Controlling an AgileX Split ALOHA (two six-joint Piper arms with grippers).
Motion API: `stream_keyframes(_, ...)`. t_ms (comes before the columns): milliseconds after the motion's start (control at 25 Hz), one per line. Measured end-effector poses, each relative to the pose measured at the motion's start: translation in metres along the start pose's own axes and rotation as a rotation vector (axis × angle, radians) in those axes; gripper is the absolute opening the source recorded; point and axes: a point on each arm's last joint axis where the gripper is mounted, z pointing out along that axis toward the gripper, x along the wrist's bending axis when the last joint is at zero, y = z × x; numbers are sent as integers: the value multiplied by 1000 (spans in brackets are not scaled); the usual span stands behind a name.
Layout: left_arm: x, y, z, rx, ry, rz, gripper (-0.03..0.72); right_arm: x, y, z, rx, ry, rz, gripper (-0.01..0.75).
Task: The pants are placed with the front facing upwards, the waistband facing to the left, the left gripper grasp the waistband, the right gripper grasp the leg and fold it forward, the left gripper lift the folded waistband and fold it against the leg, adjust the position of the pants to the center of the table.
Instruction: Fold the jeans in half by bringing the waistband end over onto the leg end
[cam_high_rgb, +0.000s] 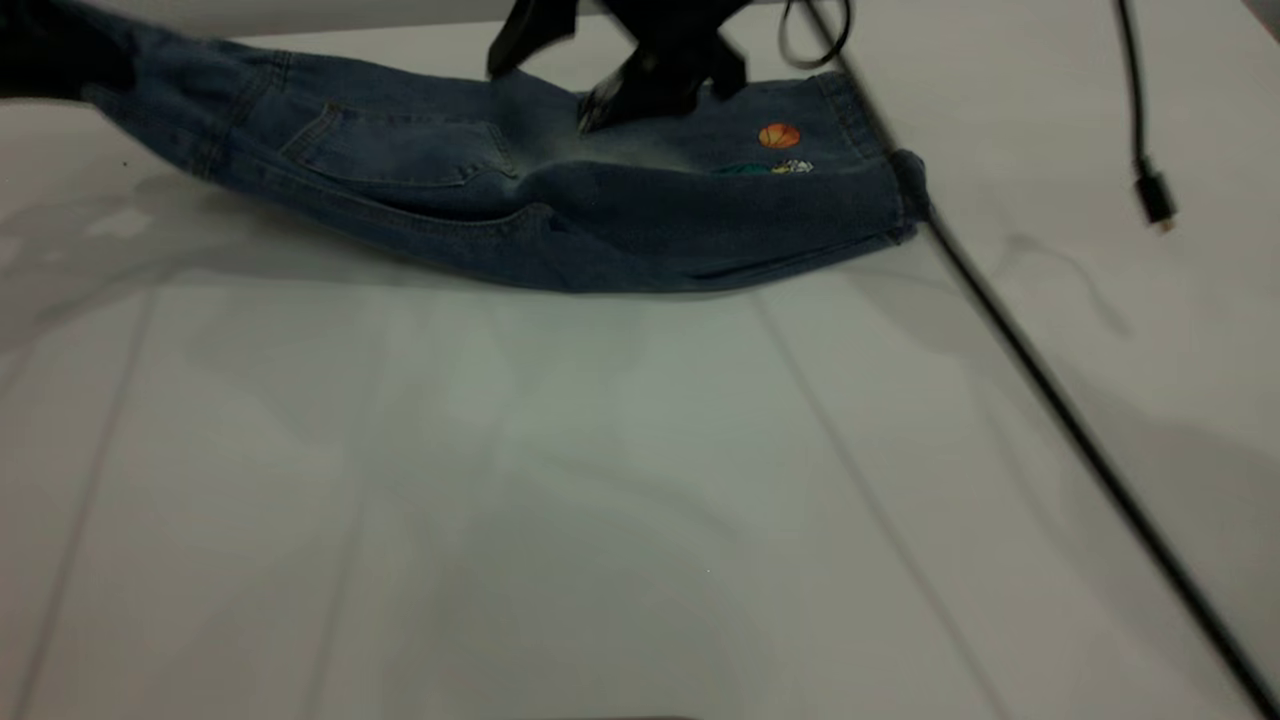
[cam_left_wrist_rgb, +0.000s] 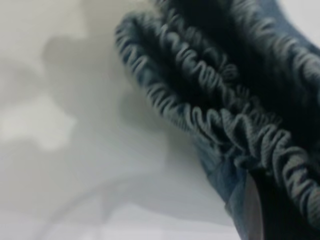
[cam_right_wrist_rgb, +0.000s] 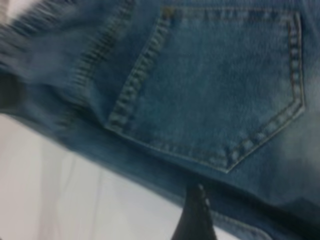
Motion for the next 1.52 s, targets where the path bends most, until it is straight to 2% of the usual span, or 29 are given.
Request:
stream_keyframes(160,-33,1,-11,-5,-27,114,86,-9,-13,35,42,-1,3,488)
stream_keyframes(320,-58,0,-20,-15,-56,180,86,-4,-28,59,92,17,-4,488)
stream_keyframes(600,-84,2,-43,-55,-93,245,86,2,-30,52,169,38,-60,488)
stream_keyframes(680,-88,3,-49,-68,-99,257,86,1,-16,36,164,39,-78,488)
stream_keyframes(920,-105,-3,-49,-44,-137,298,86,13,44,-46,29,49,-160,488)
stream_keyframes(1040,-129,-13,-40,-44,-153,367,86,28,65,-90,-37,57,-221,488)
stream_keyframes(1280,-195,-46,-16,-103,-172,510,86,59,91,-173,-157,74,-319,488)
stream_keyframes(1520,-236,-92,26,-122,-153,572,86,85,96,-235,-226,66,-401,488)
